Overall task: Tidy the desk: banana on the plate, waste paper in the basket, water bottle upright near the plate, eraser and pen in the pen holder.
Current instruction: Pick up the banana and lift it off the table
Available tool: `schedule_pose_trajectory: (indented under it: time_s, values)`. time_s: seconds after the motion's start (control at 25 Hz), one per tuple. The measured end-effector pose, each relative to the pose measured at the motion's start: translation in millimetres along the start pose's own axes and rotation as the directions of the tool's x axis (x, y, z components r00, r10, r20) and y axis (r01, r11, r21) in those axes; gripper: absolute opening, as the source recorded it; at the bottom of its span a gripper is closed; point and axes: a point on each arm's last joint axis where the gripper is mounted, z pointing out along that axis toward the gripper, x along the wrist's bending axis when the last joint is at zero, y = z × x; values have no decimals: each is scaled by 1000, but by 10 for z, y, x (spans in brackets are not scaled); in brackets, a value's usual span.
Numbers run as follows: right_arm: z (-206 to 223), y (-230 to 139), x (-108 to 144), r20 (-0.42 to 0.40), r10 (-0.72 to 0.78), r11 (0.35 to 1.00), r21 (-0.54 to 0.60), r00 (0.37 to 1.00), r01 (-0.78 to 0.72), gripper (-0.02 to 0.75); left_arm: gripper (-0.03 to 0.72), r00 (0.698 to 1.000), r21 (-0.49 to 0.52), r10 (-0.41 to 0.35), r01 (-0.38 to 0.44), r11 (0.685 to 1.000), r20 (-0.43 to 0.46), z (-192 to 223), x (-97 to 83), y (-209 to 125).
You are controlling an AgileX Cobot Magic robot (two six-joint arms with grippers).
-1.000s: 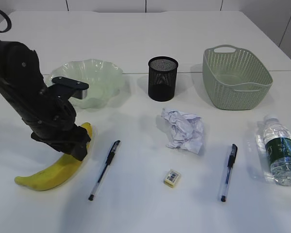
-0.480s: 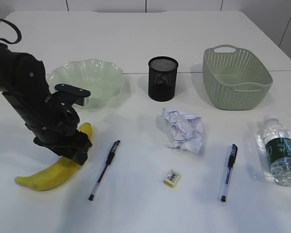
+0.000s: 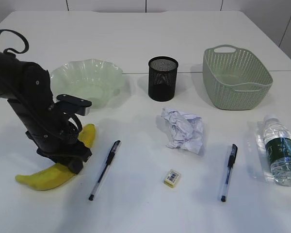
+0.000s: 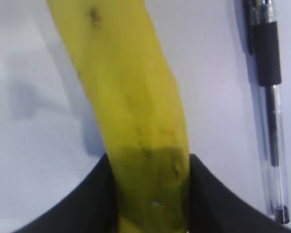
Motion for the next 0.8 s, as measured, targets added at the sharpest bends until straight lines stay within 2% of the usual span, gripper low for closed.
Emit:
schedule_pose_trajectory:
  time_s: [0.12, 0.36, 0.64, 0.8]
  values:
    - [0, 0, 0, 0, 0, 1000, 0, 1000, 0, 463, 255, 1000, 16, 6, -6, 1000, -2, -4, 2, -10]
    - [0, 0, 0, 0, -2, 1000, 0, 1000, 2, 463, 238, 1000, 22, 16, -16, 1000, -1, -183, -16, -36]
    - [0, 0, 0, 0, -2, 1000, 0, 1000, 2, 463, 237, 999, -113, 33, -33, 993, -5, -723, -69, 38]
    - [0, 0, 0, 0, -4, 1000, 0, 1000, 4, 463, 236, 997, -243, 62, -70, 967, -39, -1082, -78, 282]
